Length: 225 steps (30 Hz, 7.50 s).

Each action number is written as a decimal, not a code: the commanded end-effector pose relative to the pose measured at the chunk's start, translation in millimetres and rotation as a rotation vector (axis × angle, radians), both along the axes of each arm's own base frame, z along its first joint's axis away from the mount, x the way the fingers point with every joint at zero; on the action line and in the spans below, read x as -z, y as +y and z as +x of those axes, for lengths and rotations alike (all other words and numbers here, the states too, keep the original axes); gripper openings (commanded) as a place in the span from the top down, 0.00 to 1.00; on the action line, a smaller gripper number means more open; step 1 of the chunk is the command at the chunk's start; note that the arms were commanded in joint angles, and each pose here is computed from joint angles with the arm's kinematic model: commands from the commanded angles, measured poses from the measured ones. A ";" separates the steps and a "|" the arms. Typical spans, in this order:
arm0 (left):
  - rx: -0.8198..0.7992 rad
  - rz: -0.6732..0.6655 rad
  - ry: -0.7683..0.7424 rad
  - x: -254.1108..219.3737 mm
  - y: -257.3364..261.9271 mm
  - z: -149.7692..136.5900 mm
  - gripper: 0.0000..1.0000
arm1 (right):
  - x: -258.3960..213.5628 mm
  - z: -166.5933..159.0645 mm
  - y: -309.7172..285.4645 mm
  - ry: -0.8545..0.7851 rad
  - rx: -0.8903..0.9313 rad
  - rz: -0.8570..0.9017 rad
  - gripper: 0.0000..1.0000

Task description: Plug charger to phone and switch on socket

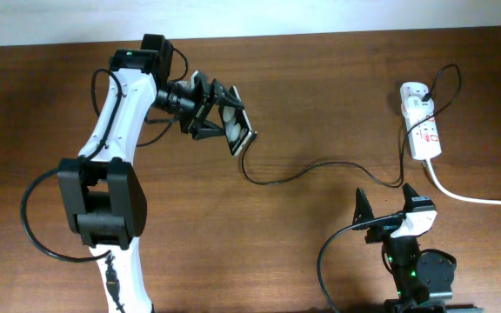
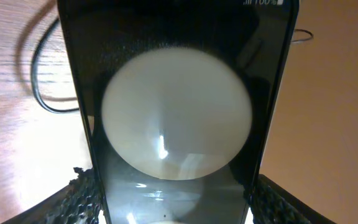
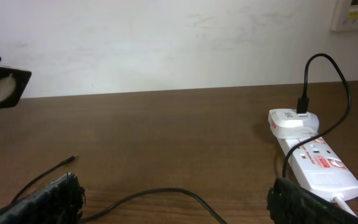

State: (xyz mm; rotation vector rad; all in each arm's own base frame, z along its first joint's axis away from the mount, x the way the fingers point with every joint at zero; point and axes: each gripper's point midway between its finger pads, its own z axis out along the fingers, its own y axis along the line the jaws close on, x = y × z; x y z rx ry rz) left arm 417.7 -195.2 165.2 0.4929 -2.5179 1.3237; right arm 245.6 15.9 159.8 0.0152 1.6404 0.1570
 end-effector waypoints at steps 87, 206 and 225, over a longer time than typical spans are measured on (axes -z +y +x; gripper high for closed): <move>-0.282 -0.391 0.566 -77.0 24.4 3.7 1.00 | 1.9 -0.2 -0.2 0.003 -0.001 0.007 0.01; -0.350 -0.092 0.510 -27.1 40.1 2.2 1.00 | 1.9 -0.2 -0.2 0.003 0.000 0.007 0.01; -0.412 0.219 0.419 17.8 72.7 4.6 1.00 | 1.9 -0.2 -0.2 0.003 0.000 0.007 0.01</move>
